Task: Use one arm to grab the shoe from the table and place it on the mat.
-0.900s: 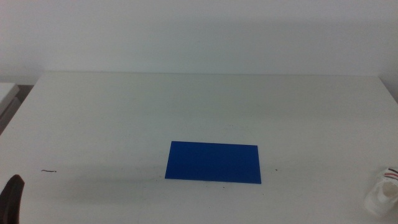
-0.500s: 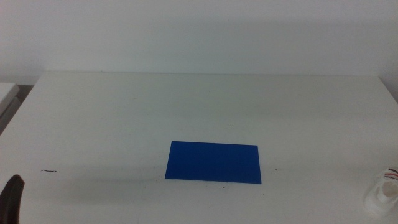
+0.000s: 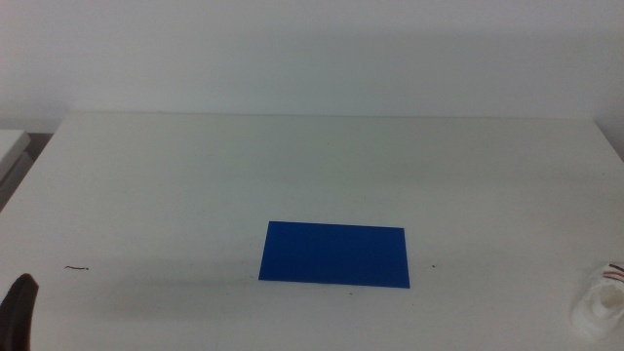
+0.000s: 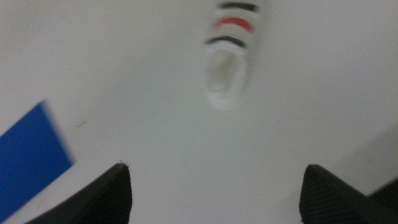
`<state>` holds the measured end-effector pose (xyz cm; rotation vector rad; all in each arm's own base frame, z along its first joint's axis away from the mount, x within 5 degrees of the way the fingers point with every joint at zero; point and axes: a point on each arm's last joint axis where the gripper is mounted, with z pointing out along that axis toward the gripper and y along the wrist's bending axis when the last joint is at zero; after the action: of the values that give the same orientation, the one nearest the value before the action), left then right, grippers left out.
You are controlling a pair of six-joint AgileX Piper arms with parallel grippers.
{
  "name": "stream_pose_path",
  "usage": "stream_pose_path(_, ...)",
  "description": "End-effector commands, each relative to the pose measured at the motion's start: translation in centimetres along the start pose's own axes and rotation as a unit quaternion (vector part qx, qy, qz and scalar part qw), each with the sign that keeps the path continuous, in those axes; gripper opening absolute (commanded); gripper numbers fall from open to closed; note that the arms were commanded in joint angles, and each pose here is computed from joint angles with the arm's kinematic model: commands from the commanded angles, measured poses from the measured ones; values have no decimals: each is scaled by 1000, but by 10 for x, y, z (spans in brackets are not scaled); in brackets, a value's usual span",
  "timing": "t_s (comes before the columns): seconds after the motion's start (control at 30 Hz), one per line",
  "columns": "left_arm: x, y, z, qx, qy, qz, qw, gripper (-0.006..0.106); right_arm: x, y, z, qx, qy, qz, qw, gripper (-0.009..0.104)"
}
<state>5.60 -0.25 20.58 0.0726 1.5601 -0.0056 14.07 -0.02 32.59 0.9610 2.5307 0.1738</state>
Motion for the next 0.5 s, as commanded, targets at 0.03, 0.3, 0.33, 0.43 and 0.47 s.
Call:
stream_pose_path(0.03,-1,0,0,-1,-4,-2,1000,94,-18,8,27,75,14,49,996,92)
stream_pose_path(0.3,-1,0,0,-1,-4,-2,1000,94,-40,17,89,168,49,61,983,92)
stream_pose_path(0.33,-1,0,0,-1,-4,-2,1000,94,-42,17,93,170,51,63,982,92)
stream_pose_path(0.43,-1,0,0,-1,-4,-2,1000,94,-45,24,109,152,60,54,985,92)
stream_pose_path(0.47,-1,0,0,-1,-4,-2,1000,94,-46,27,114,139,60,58,987,92)
